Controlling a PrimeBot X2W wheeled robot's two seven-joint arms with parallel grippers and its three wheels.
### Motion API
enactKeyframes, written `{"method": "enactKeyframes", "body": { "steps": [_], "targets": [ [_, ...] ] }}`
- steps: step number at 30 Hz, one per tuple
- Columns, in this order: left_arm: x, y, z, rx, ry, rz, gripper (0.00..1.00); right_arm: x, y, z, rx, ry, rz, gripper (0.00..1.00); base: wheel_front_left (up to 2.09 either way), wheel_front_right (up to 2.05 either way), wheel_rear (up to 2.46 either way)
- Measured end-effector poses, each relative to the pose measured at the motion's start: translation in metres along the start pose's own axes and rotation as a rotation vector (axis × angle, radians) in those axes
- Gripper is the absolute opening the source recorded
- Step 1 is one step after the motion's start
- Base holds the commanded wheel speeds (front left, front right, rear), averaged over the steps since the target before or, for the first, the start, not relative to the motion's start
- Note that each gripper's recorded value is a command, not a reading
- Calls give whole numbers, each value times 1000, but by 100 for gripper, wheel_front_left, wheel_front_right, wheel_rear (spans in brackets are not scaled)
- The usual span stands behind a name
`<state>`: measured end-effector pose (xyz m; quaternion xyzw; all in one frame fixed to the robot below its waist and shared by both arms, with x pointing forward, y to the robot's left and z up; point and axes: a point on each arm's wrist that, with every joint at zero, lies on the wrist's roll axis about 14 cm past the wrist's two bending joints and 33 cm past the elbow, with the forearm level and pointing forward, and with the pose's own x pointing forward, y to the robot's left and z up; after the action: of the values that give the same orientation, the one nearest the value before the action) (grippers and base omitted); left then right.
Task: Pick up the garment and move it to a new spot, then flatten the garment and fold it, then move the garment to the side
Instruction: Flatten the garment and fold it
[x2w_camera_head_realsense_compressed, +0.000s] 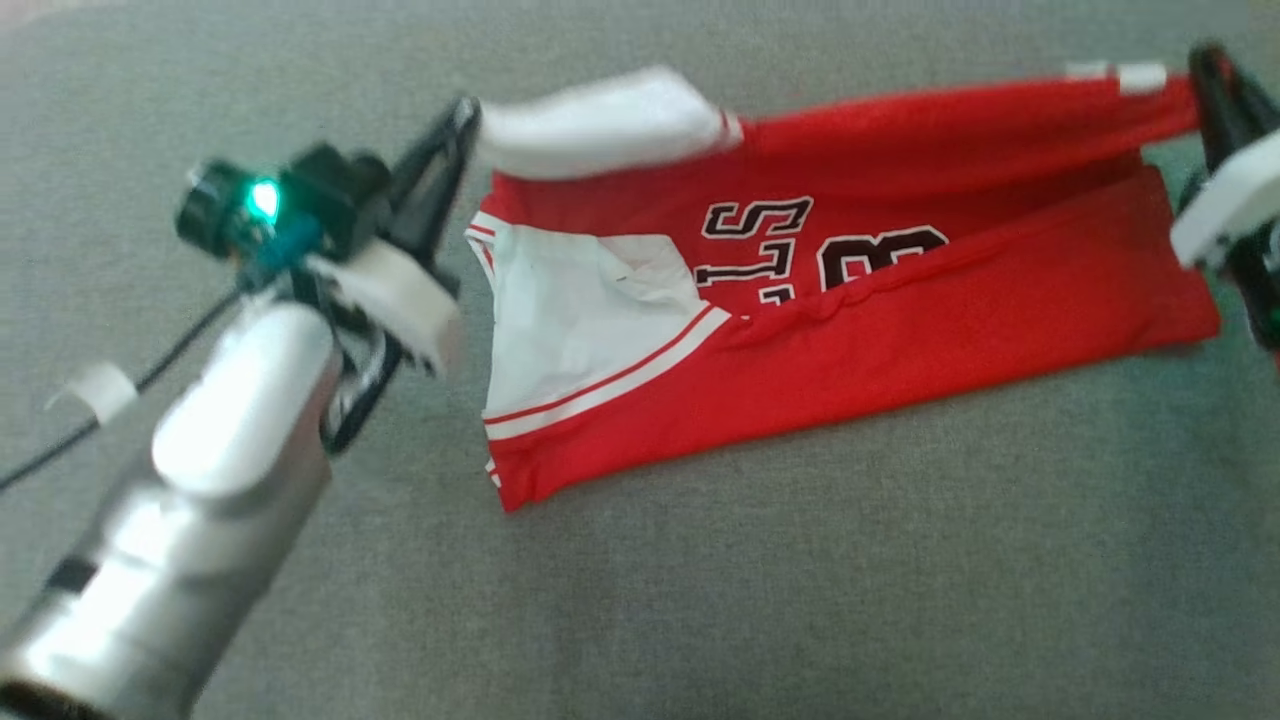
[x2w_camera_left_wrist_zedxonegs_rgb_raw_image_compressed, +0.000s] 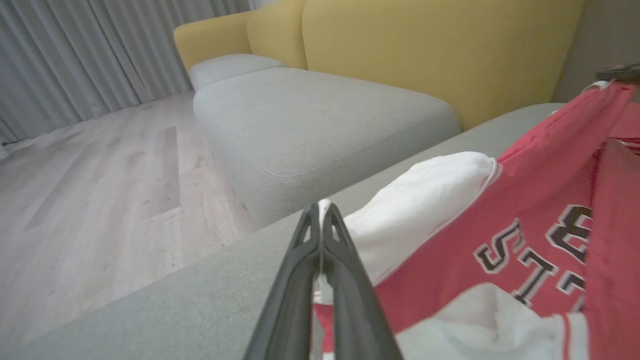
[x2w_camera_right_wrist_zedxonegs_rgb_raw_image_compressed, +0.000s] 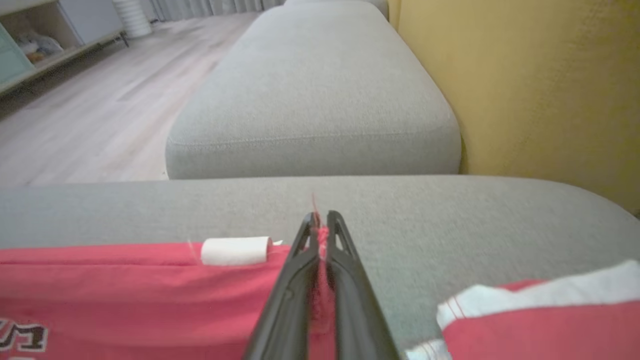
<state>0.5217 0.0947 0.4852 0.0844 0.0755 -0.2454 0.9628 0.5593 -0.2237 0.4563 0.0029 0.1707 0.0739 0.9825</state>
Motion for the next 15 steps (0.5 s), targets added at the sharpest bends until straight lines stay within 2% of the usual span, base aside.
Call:
{"method": "enactKeyframes", "body": {
  "steps": [9, 15],
  "targets": [
    [-56, -45, -43, -30, 210, -138, 0, -34, -9, -53, -43, 225, 22, 0, 0, 0, 0],
    [-81, -67, -64, -39, 350, -213, 0, -48, -21, -67, -109, 318, 19, 0, 0, 0, 0]
  ]
}}
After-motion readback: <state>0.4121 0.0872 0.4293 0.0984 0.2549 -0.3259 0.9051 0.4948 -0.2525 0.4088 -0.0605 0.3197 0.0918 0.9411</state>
